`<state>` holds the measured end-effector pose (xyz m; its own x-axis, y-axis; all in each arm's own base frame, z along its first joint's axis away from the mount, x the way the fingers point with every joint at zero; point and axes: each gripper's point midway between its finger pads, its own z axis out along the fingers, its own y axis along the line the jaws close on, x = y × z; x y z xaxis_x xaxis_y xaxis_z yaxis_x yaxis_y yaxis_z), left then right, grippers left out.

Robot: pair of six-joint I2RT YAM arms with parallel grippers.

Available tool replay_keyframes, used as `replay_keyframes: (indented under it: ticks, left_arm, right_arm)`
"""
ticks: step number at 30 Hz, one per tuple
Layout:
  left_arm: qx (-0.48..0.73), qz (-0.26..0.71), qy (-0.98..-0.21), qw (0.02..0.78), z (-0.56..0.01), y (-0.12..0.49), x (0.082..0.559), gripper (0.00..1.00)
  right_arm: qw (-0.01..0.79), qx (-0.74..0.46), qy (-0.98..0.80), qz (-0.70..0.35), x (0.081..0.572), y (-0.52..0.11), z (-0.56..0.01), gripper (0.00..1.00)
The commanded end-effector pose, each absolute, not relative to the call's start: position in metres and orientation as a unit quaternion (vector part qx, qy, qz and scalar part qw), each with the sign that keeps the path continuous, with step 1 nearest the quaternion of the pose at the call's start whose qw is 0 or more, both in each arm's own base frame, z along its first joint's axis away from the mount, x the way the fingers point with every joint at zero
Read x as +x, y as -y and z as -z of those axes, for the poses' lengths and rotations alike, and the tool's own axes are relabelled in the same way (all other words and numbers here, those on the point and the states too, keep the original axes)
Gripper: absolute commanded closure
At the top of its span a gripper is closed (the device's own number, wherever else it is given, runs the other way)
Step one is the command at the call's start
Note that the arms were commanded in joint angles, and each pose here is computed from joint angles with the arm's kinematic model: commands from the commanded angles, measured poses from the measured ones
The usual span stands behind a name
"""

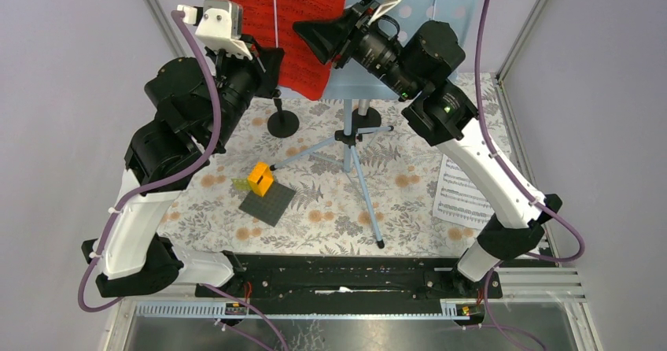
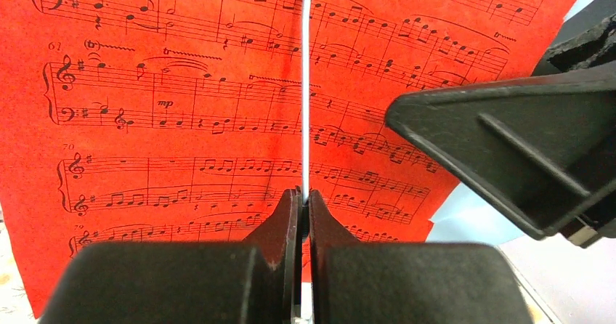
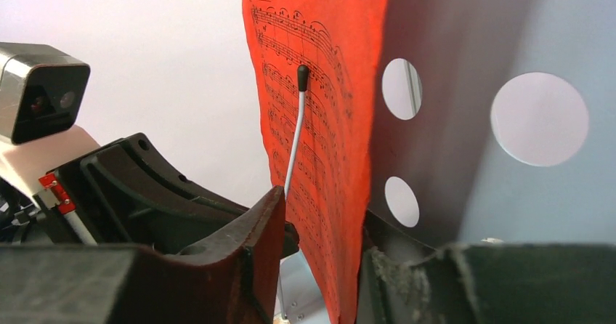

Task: Pack up the instrument practice props

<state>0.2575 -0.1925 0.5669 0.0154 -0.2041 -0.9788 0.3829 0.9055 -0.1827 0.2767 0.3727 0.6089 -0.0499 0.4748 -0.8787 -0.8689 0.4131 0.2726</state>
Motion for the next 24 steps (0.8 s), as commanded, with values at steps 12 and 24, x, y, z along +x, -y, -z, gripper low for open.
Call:
replay_keyframes:
  ticks: [12,24]
  left_arm:
    - [0.058,0.218,-0.66,0.716,-0.573,0.19,0.255,1.0]
    - [0.06,0.246,-0.618,0.744,-0.591,0.175,0.236,1.0]
  right_arm:
    - [0.688,-0.182,-0.472,-0.521,0.263,-0.357,-0.638,1.0]
    - [0.711,-0.167,-0.474,-0.492,0.254,-0.328,-0.639,1.0]
